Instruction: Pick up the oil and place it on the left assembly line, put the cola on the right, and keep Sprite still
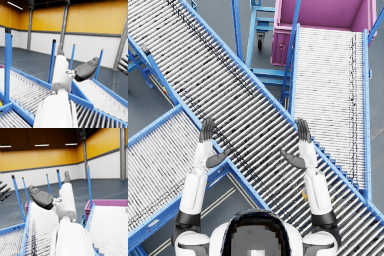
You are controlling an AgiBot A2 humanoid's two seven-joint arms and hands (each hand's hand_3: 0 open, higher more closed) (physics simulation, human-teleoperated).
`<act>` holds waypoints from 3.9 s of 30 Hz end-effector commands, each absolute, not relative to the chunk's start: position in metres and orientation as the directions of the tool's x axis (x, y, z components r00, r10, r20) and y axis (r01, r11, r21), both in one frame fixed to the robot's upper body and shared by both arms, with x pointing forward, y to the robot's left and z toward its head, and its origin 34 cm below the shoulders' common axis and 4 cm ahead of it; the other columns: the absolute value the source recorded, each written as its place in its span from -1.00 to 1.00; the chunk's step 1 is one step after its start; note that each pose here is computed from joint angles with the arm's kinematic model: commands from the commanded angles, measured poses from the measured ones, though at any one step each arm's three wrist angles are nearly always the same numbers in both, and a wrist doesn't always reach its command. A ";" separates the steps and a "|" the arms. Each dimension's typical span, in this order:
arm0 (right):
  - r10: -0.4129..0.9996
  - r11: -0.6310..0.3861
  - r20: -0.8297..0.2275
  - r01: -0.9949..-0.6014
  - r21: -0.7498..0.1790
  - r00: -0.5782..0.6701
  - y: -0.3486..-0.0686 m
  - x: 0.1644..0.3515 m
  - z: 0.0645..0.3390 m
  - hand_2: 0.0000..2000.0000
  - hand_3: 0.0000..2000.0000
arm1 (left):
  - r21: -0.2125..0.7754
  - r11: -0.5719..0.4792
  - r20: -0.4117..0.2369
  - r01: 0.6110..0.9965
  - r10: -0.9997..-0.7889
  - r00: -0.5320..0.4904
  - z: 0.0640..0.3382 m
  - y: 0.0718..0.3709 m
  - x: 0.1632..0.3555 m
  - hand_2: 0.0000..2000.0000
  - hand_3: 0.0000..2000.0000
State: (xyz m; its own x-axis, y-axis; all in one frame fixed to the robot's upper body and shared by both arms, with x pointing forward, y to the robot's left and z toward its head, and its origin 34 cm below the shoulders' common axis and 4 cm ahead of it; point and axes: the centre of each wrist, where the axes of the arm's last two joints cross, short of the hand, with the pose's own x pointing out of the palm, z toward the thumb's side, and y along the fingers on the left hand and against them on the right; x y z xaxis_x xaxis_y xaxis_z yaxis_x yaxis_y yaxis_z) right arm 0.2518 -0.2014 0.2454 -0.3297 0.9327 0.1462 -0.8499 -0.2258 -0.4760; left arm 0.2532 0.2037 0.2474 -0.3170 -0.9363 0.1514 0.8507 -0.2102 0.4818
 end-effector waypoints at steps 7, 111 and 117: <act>0.942 -0.141 0.164 -0.793 -0.593 -0.291 -0.215 0.248 0.277 -1.00 -1.00 | 0.600 -0.100 0.178 0.793 -0.950 -0.255 0.281 0.225 0.254 -1.00 -1.00; 0.971 -0.170 0.180 -0.984 0.058 -0.157 -0.165 0.260 0.087 -1.00 -1.00 | 0.625 0.035 0.073 0.780 -0.997 -0.013 0.280 0.238 0.252 -1.00 -1.00; 0.968 -0.181 0.194 -0.978 0.108 -0.158 -0.151 0.288 0.080 -1.00 -1.00 | 0.613 0.050 0.083 0.788 -0.997 -0.002 0.278 0.241 0.257 -1.00 -1.00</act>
State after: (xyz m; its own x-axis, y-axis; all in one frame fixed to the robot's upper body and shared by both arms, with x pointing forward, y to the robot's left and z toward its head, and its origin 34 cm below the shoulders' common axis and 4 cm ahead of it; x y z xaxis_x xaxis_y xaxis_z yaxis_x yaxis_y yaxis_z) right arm 0.2743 -0.1558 0.0791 -0.1569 0.9687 0.1926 -0.9793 -0.1779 0.0970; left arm 0.2547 0.2391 0.2744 -0.0081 -0.9965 0.0832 0.7944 0.0441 0.6057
